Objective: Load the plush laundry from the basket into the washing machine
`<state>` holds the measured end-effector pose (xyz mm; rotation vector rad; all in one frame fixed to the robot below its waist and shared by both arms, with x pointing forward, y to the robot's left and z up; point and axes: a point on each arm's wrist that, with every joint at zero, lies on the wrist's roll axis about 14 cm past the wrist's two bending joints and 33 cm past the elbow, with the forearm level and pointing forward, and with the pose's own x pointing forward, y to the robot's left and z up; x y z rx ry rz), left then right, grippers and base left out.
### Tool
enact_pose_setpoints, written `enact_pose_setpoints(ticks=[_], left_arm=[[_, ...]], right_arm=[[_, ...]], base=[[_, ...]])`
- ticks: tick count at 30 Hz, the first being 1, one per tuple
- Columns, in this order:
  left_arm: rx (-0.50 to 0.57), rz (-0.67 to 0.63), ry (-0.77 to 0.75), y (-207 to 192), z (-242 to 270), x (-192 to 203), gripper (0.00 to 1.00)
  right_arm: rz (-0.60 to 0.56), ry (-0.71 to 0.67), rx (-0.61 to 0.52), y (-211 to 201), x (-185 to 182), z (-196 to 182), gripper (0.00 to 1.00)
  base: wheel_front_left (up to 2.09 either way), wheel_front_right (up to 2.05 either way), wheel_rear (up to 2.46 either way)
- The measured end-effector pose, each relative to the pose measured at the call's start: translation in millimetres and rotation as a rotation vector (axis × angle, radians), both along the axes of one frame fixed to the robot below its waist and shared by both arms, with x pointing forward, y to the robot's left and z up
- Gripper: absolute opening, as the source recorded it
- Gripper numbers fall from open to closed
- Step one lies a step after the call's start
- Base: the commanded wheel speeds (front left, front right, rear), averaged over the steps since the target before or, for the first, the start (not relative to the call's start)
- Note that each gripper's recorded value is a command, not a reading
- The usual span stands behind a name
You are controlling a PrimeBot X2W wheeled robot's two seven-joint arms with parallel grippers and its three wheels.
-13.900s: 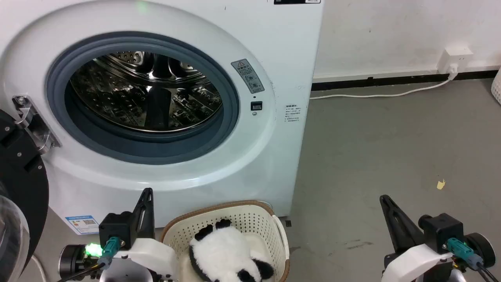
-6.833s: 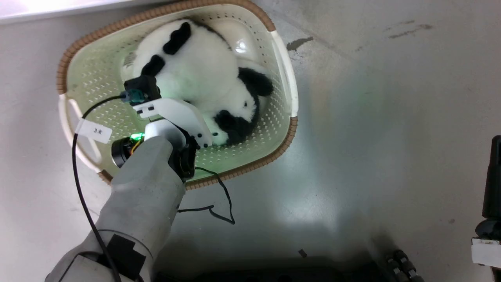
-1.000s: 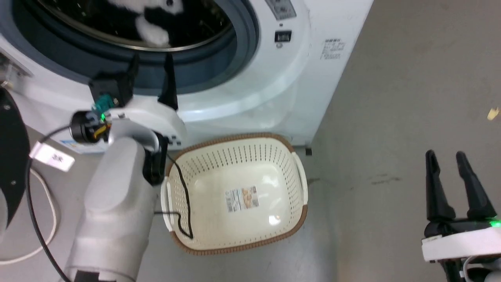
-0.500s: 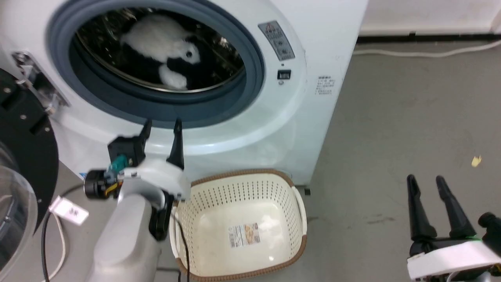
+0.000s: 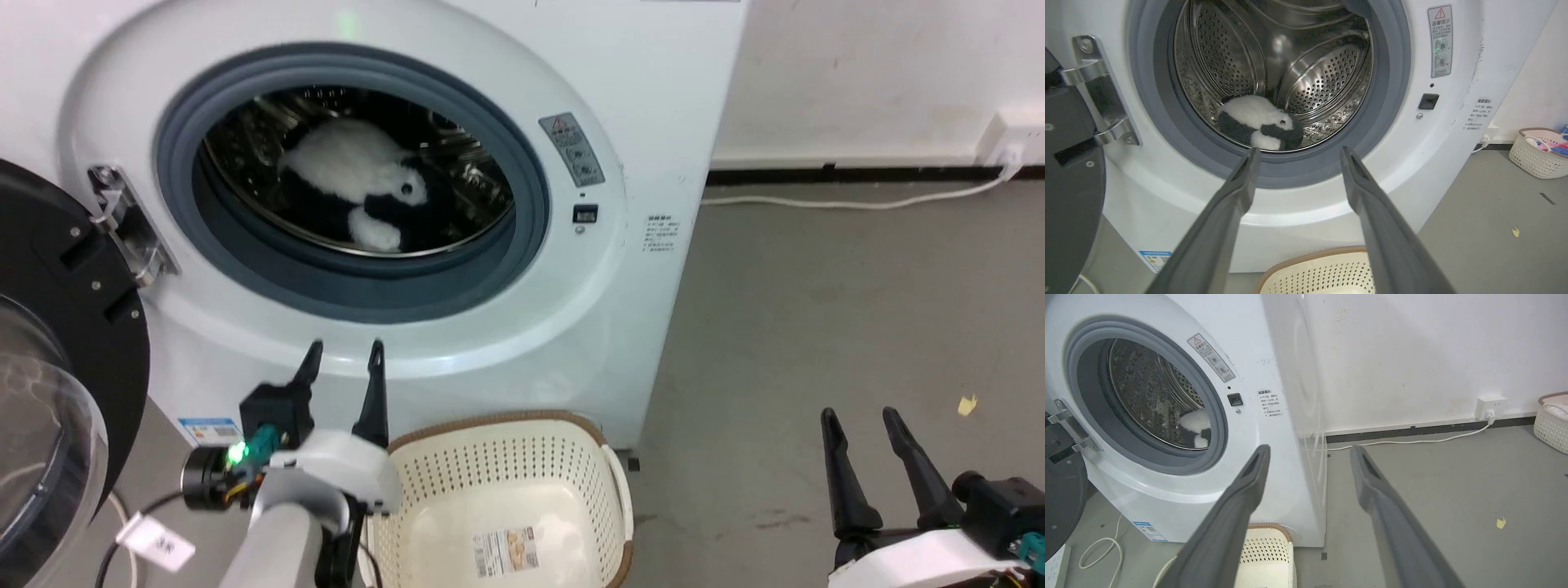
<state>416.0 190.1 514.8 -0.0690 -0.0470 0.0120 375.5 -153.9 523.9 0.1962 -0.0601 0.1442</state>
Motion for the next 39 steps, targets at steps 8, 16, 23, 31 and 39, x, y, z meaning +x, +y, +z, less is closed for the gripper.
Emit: enact_pose_setpoints(ticks=[8,16,23,31,39], left_arm=[[-0.004,0.035,-0.009,8.5,-2.5,-26.2,1.00],[-0.025,0.051,-0.006,11.1,-7.5,-44.4,1.00],[-0.028,0.043,-0.014,9.6,-6.7,-53.0,1.00],[-0.004,0.024,-0.014,8.0,-7.8,-59.8,1.00],[-0.013,0.029,-0.016,7.1,-7.9,-64.7,1.00]], right_arm=[[-0.005,0.009,-0.032,-1.9,-7.2,-3.4,1.00],[0.004,0.026,-0.053,1.1,-11.7,-11.0,1.00],[0.008,0.025,-0.073,2.6,-14.2,-13.6,1.00],[0.014,0.038,-0.076,4.5,-18.8,-19.1,1.00],[0.015,0.036,-0.072,4.6,-20.1,-18.7,1.00]], base=[[0.00,0.00,0.00],[0.00,0.00,0.00],[0.00,0.00,0.00],[0.00,0.00,0.00],[0.00,0.00,0.00]])
